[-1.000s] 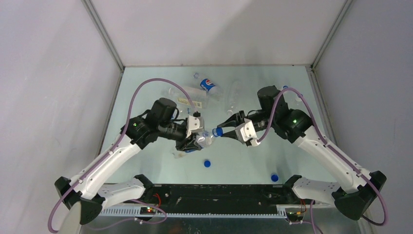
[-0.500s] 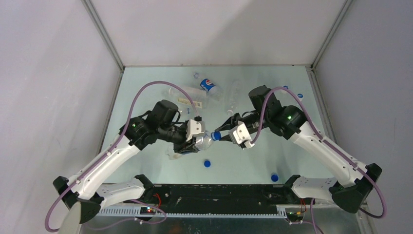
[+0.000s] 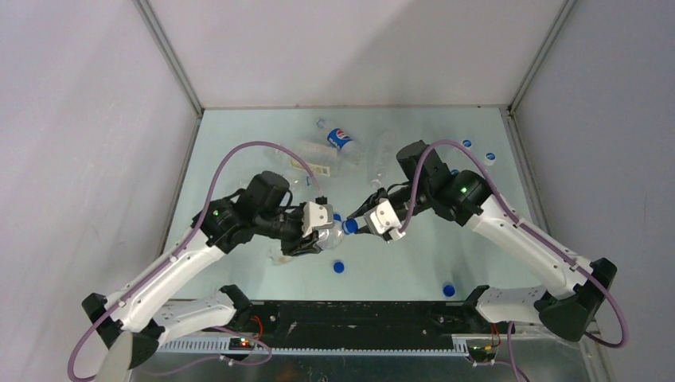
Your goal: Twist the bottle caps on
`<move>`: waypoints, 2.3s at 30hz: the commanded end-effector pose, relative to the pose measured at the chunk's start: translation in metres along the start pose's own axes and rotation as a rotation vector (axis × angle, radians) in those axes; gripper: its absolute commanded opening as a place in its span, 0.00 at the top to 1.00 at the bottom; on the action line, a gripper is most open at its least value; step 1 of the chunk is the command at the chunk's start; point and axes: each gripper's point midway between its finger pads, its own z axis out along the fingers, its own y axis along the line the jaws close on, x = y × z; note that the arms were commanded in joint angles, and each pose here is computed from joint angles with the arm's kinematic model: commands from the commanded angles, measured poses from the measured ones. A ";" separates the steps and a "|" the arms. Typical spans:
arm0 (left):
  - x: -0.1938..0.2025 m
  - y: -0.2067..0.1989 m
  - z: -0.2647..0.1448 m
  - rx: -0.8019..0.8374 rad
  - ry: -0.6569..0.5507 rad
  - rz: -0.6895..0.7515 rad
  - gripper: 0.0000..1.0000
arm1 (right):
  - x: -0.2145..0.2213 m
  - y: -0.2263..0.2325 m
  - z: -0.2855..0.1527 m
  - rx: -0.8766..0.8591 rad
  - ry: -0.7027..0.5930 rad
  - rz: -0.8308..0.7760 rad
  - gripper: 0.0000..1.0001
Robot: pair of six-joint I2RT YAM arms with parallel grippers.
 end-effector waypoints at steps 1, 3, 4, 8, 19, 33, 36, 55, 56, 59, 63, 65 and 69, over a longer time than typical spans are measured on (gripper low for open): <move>-0.071 0.014 -0.009 -0.090 -0.293 0.157 0.81 | 0.001 -0.001 0.014 -0.022 -0.009 0.070 1.00; -0.073 0.014 -0.011 -0.107 -0.326 0.160 0.81 | 0.003 0.001 0.015 -0.029 -0.007 0.099 1.00; -0.072 0.013 -0.011 -0.114 -0.331 0.160 0.81 | 0.003 0.002 0.016 -0.032 -0.007 0.111 1.00; -0.076 0.018 -0.014 -0.157 -0.367 0.164 0.81 | 0.001 0.002 0.020 -0.030 -0.015 0.174 1.00; -0.082 0.029 -0.024 -0.275 -0.446 0.196 0.81 | -0.003 0.004 0.026 -0.027 -0.032 0.380 1.00; -0.092 0.045 -0.034 -0.425 -0.530 0.201 0.80 | -0.003 0.001 0.035 0.012 -0.019 0.653 1.00; -0.093 0.048 -0.036 -0.453 -0.541 0.197 0.80 | 0.000 0.000 0.038 0.037 0.004 0.734 1.00; -0.086 0.079 -0.049 -0.708 -0.554 0.142 0.80 | 0.030 -0.033 0.045 0.446 0.090 1.230 1.00; -0.086 0.079 -0.049 -0.715 -0.556 0.141 0.80 | 0.032 -0.035 0.045 0.481 0.094 1.267 1.00; -0.084 0.085 -0.052 -0.751 -0.553 0.129 0.80 | 0.036 -0.039 0.043 0.566 0.097 1.356 1.00; -0.080 0.090 -0.052 -0.785 -0.534 0.115 0.80 | 0.043 -0.045 0.039 0.681 0.087 1.488 1.00; -0.081 0.092 -0.054 -0.803 -0.539 0.112 0.80 | 0.043 -0.047 0.039 0.715 0.077 1.531 1.00; -0.085 0.095 -0.057 -0.829 -0.551 0.109 0.80 | 0.045 -0.051 0.041 0.779 0.048 1.624 1.00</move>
